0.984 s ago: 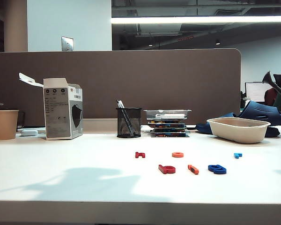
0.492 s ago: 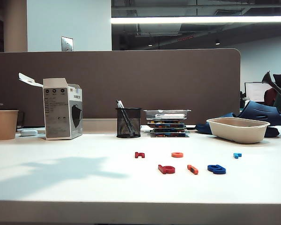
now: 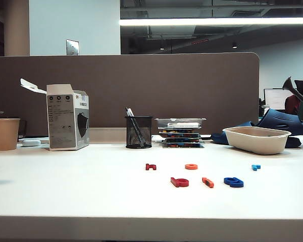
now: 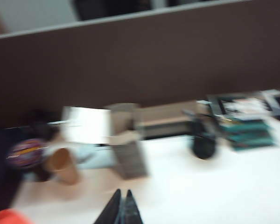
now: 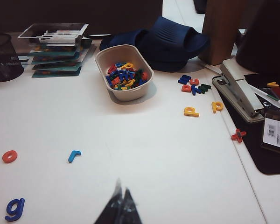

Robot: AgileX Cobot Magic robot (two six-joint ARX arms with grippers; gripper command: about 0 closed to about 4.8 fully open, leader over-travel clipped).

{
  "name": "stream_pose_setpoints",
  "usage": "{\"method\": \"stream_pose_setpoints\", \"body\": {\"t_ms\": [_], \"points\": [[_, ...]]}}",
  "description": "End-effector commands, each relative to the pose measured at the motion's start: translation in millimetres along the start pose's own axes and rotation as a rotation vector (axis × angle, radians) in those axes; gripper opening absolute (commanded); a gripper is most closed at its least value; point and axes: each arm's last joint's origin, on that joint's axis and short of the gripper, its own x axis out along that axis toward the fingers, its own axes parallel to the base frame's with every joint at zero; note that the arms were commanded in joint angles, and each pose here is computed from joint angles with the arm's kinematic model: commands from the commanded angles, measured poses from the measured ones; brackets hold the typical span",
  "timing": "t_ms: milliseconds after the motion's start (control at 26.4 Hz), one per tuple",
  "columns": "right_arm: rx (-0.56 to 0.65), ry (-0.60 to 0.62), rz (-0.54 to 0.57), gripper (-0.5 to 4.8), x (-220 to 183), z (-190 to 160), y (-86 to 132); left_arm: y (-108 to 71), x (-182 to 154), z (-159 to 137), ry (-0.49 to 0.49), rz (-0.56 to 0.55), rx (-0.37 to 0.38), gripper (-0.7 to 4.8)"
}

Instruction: Select the appropriate letters from the row of letter magnets placed on the table to arrange into the word "big".

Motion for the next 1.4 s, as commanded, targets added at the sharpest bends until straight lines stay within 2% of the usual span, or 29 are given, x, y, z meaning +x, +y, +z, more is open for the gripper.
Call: {"method": "stream_pose_setpoints", "body": {"t_ms": [38, 151, 303, 379, 492, 681, 833, 946, 1060, 1249, 1400], "points": [[0.003, -0.071, 0.045, -0.06, -6.3, -4.5, 1.0, 21.3, -19.4, -12.2, -0.012, 0.076, -0.019, -0.05], [-0.001, -0.110, 0.085, -0.06, -9.2, -8.4, 1.9, 37.9, -49.1, -39.5, -0.019, 0.152, -0.022, -0.05], [0.001, -0.109, 0.113, -0.06, -6.0, -11.3, 2.5, 40.2, -76.4, -71.2, -0.021, 0.130, -0.053, -0.05], [0.007, -0.122, 0.111, -0.06, -4.6, -12.4, 2.4, 41.8, -97.9, -96.8, -0.044, 0.162, -0.060, -0.05], [0.096, -0.135, 0.123, -0.06, 3.1, -16.9, 2.3, 42.8, -131.6, -141.8, -0.084, 0.181, -0.095, -0.05], [0.098, -0.180, 0.127, -0.06, 16.6, -25.7, 1.9, 40.5, -153.2, -181.2, -0.176, 0.132, -0.101, -0.05], [0.096, -0.185, 0.127, -0.06, 30.9, -41.7, 1.1, 35.5, -148.6, -203.3, -0.265, 0.084, -0.091, -0.05], [0.096, -0.176, 0.129, -0.06, 41.5, -54.9, 0.5, 30.6, -131.6, -209.9, -0.242, 0.042, -0.064, -0.05], [0.039, -0.174, 0.129, -0.06, 56.0, -72.9, 0.1, 19.4, -96.2, -221.3, -0.370, -0.068, -0.057, -0.05], [0.031, -0.192, 0.129, -0.06, 64.8, -84.1, -0.4, 10.5, -62.4, -245.8, -0.429, -0.069, -0.068, -0.05], [-0.006, -0.204, 0.127, -0.06, 71.2, -93.7, -0.9, 3.8, -42.2, -269.2, -0.423, -0.086, -0.064, -0.06]]}}
